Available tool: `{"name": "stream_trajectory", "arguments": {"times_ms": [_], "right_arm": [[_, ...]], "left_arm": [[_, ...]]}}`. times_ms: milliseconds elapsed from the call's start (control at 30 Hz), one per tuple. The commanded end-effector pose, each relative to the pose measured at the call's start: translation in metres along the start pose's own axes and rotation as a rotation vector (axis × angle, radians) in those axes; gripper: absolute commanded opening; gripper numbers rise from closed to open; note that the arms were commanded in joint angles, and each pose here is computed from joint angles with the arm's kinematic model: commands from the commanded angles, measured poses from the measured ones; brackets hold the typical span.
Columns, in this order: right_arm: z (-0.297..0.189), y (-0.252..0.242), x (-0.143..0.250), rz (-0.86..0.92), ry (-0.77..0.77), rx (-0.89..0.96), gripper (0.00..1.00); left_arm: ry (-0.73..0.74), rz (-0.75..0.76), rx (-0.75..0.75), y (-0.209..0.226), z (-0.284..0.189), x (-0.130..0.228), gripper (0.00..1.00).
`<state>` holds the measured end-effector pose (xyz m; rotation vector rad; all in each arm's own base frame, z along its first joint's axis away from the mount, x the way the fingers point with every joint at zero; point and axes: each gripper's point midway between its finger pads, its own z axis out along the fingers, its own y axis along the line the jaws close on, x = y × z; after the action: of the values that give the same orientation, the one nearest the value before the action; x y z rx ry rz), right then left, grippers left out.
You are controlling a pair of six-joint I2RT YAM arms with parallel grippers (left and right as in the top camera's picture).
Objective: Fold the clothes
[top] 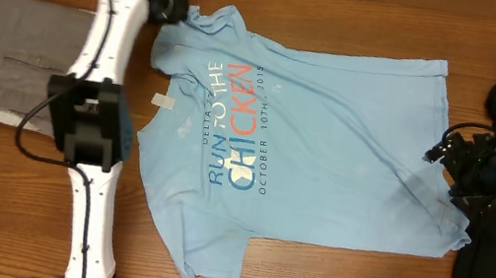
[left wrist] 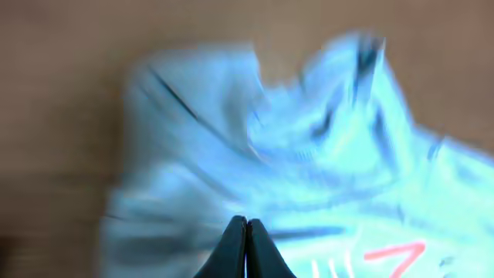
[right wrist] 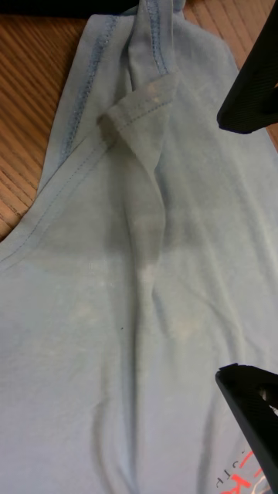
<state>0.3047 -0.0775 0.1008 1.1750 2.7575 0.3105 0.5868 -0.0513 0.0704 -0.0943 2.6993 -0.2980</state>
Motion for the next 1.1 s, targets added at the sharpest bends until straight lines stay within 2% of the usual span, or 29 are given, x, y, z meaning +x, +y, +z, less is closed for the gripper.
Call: {"name": "stream_trajectory", "arguments": {"times_ms": [0, 233, 533, 900, 1067], "right_arm": [[-0.001, 0.001, 0.001, -0.001, -0.002, -0.007, 1.00], [-0.001, 0.001, 0.001, -0.001, -0.002, -0.007, 1.00], [-0.001, 0.001, 0.001, -0.001, -0.002, -0.007, 1.00], [-0.001, 0.001, 0.001, -0.001, -0.002, -0.007, 1.00], [-0.001, 0.001, 0.001, -0.001, -0.002, -0.007, 1.00]], "left_arm": [[0.072, 0.046, -0.004, -0.005, 0.020, 0.026, 0.04], [0.059, 0.036, -0.004, -0.002, 0.037, 0.030, 0.04], [-0.040, 0.012, -0.026, 0.004, 0.048, 0.012, 0.04], [-0.080, -0.011, -0.026, 0.011, 0.082, 0.010, 0.04], [-0.122, -0.013, -0.018, 0.010, 0.084, 0.000, 0.05]]}}
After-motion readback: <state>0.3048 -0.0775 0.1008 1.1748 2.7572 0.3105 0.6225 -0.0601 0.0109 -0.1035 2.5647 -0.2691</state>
